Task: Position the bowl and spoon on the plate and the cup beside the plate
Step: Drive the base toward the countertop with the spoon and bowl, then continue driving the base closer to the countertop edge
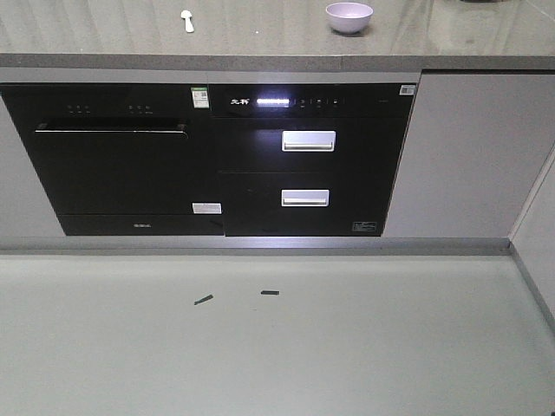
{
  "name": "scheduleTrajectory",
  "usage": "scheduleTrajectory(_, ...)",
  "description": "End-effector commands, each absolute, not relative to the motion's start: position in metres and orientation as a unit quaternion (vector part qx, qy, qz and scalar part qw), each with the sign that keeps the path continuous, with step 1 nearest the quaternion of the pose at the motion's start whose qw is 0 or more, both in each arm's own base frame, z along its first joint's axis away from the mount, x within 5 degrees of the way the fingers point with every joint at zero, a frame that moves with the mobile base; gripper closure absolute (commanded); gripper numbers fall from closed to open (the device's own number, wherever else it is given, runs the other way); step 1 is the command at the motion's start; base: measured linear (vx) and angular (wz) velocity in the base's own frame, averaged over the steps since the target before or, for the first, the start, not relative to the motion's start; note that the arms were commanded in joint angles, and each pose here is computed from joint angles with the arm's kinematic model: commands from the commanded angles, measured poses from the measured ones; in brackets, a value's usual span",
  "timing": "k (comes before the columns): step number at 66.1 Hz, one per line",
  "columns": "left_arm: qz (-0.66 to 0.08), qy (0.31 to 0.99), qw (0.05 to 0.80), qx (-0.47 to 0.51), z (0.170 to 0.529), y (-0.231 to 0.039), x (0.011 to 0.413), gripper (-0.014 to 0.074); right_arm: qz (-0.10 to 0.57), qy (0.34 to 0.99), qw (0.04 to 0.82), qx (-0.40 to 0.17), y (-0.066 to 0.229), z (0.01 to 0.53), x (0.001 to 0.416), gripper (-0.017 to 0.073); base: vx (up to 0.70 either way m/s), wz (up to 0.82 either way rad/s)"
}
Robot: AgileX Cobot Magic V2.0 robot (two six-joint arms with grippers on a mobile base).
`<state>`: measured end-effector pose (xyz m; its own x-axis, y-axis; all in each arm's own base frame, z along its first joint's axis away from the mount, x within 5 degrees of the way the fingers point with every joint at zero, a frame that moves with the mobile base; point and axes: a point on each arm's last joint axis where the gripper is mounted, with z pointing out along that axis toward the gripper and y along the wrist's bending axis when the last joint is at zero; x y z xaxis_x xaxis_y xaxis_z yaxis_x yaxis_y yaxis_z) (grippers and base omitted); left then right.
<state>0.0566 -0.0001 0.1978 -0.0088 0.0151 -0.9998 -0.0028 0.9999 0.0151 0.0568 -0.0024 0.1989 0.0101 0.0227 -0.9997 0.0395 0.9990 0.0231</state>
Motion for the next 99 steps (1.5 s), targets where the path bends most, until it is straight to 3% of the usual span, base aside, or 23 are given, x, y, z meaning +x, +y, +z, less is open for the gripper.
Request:
scheduleTrajectory(1, 0.002, 0.691, 0.723, -0.004, 0.1947, 0.0004, 0.0566, 0.0599, -0.007, 0.677, 0.736, 0.020, -0.0021, 0.2012, 0.0562, 0.0564, 0.05, 0.01)
scheduleTrajectory(99, 0.002, 0.691, 0.723, -0.004, 0.1947, 0.0004, 0.0566, 0.0599, -0.007, 0.677, 0.736, 0.020, -0.0021, 0.2013, 0.0562, 0.0564, 0.05, -0.01)
